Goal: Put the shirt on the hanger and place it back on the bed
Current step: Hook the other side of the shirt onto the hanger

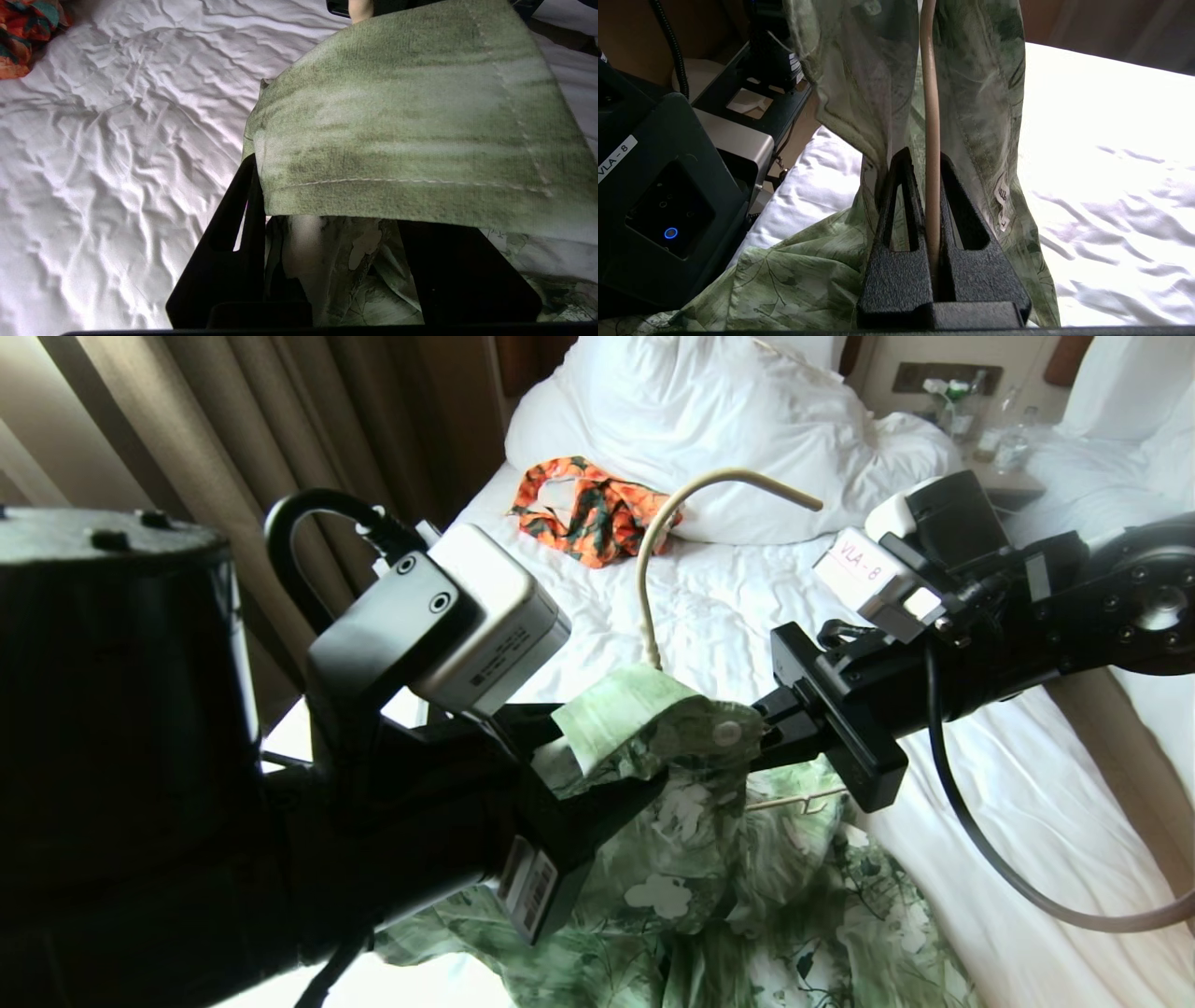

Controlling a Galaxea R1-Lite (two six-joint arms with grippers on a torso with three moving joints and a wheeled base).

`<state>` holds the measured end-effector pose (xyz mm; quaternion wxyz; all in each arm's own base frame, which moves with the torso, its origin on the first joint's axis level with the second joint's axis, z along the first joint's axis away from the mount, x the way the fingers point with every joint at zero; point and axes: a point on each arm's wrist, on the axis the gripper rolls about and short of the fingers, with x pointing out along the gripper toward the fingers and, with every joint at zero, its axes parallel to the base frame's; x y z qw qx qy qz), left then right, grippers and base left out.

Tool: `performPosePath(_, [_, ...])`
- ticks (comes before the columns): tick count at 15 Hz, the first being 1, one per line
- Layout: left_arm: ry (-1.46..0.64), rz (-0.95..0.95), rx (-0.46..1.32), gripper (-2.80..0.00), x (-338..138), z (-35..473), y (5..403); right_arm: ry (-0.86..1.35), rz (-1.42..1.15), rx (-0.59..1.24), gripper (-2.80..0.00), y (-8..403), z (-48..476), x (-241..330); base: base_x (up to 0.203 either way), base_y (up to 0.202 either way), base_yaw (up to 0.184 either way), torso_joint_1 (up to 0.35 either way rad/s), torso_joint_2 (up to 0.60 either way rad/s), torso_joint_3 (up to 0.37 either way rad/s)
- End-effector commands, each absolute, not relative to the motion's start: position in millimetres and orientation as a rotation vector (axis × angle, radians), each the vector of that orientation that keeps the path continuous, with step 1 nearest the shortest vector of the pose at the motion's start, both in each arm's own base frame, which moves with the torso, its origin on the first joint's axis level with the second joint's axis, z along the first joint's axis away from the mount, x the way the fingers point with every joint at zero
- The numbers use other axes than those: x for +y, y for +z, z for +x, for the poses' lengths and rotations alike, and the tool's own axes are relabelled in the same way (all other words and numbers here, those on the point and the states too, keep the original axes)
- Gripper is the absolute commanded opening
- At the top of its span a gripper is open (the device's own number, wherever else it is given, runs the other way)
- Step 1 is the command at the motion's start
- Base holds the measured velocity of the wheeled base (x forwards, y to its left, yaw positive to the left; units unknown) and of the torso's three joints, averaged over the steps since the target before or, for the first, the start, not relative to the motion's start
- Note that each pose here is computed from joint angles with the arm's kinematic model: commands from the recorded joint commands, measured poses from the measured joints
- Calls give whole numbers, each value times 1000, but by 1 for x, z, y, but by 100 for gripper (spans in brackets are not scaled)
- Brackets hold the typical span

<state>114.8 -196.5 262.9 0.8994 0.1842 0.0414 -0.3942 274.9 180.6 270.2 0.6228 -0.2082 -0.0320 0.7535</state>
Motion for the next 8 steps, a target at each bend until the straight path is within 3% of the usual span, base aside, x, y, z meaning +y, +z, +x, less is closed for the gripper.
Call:
performPosePath(1, [-815,386,89,-280,-197,115,262,1737,-476,-84,-280,271,275,180,0,0,0,0,0,0])
performPosePath(8, [-814,386,89,-280,-197,115,262,1748,-458,-85,-280,272,275,180,0,0,0,0,0,0])
